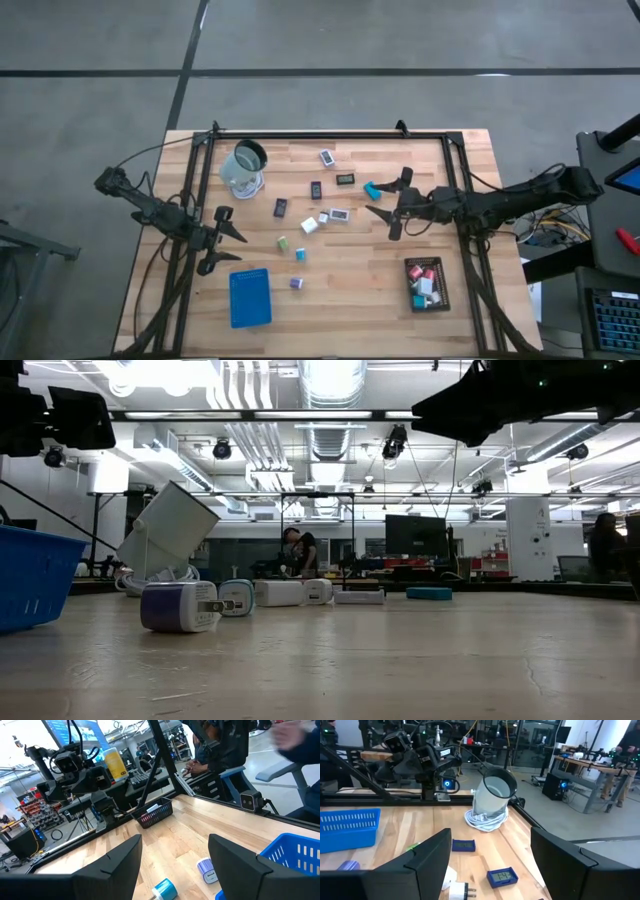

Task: Pick & Place Office items
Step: Put the white black charger adapter into the black bin

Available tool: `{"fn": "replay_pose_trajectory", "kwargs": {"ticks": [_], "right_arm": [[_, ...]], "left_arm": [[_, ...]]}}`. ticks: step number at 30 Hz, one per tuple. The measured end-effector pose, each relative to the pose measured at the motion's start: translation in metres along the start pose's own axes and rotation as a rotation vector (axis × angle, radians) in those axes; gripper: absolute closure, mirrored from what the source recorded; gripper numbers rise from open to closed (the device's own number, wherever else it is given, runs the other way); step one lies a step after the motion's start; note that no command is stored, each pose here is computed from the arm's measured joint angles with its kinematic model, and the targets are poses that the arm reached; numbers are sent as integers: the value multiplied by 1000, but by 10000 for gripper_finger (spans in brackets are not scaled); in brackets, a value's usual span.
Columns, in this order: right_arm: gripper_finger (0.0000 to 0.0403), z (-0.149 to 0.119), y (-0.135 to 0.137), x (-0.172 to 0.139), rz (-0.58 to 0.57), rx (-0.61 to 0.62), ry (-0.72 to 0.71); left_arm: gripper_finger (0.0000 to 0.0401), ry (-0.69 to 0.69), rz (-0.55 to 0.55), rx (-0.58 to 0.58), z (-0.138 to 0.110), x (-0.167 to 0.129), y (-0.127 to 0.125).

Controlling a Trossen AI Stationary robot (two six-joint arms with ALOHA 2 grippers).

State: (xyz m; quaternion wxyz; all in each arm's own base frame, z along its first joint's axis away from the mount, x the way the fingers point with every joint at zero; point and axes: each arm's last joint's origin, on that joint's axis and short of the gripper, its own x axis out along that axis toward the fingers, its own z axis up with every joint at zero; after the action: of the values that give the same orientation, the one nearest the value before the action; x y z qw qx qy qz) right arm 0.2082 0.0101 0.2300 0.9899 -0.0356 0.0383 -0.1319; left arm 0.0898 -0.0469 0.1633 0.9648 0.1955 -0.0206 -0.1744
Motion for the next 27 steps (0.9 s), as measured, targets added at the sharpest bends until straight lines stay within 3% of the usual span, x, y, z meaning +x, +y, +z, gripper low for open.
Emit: {"fn": "replay_pose_trajectory", "kwargs": {"ticks": [27], "right_arm": [[142, 0, 0, 0, -1, 3, 1]], "left_arm": [[167, 0, 0, 0, 0, 0, 0]]}}
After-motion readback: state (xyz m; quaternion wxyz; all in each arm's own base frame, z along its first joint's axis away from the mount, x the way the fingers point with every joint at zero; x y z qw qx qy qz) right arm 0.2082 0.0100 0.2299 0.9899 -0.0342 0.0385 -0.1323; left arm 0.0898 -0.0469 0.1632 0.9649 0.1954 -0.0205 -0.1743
